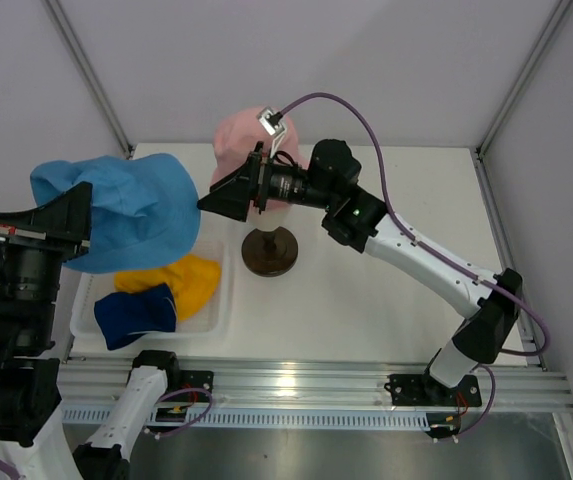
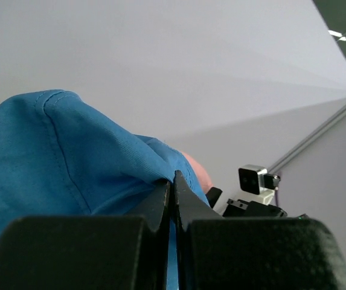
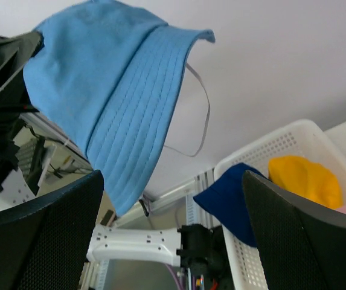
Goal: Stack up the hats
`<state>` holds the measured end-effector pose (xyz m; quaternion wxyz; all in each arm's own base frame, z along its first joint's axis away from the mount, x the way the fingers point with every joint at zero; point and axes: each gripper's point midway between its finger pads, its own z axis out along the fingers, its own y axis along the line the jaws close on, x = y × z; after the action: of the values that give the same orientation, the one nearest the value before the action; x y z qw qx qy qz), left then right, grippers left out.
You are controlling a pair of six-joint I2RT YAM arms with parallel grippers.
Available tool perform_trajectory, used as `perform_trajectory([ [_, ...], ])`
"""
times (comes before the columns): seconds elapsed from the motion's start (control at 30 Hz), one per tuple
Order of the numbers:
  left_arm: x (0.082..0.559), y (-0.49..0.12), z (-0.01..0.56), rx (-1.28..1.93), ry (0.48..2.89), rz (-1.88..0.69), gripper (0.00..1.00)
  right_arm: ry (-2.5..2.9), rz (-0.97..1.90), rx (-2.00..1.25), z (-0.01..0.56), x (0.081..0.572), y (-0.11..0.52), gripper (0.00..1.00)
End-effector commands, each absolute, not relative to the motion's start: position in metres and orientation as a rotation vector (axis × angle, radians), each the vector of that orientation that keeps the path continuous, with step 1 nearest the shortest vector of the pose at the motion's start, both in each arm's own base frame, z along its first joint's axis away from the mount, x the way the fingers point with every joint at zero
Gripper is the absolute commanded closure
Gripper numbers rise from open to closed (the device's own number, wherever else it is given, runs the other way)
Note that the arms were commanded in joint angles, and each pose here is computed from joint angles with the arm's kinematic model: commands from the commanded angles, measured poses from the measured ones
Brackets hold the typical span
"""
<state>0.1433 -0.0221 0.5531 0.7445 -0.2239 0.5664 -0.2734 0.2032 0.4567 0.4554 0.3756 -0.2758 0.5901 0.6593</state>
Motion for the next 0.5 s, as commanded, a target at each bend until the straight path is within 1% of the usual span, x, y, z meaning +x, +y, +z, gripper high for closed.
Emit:
perform_trajectory([
  [0.0,0.15,-0.039,0.57,-0.438,1.203,-0.709,0.99,1.336,1.783,-0.616,0.508,0.199,0.457,0.0],
  [0.13,0.157,-0.048,0.57,-0.411,1.205,-0.766,0.99,1.331,1.872,-0.583,0.514,0.199,0.465,0.01],
  [0.2,0.165,-0.052,0.564,-0.417,1.227,-0.787,0.99,1.291,1.912,-0.586,0.523,0.196,0.467,0.04],
  [0.23,0.165,-0.053,0.564,-0.411,1.226,-0.797,0.99,1.283,1.925,-0.587,0.526,0.194,0.468,0.06],
  [0.3,0.169,-0.056,0.564,-0.405,1.227,-0.818,0.99,1.27,1.945,-0.607,0.531,0.192,0.472,0.16],
  [0.33,0.173,-0.059,0.562,-0.395,1.237,-0.828,0.99,1.275,1.946,-0.614,0.53,0.192,0.473,0.23],
  [0.37,0.177,-0.06,0.56,-0.398,1.246,-0.827,0.99,1.269,1.943,-0.624,0.532,0.191,0.473,0.42],
  [0.4,0.177,-0.059,0.562,-0.396,1.243,-0.824,0.99,1.268,1.936,-0.629,0.532,0.191,0.474,0.5],
  [0.43,0.182,-0.059,0.56,-0.4,1.251,-0.816,0.99,1.271,1.924,-0.633,0.534,0.191,0.473,0.62],
  [0.47,0.184,-0.058,0.56,-0.402,1.253,-0.812,0.99,1.262,1.894,-0.626,0.537,0.195,0.472,0.86],
])
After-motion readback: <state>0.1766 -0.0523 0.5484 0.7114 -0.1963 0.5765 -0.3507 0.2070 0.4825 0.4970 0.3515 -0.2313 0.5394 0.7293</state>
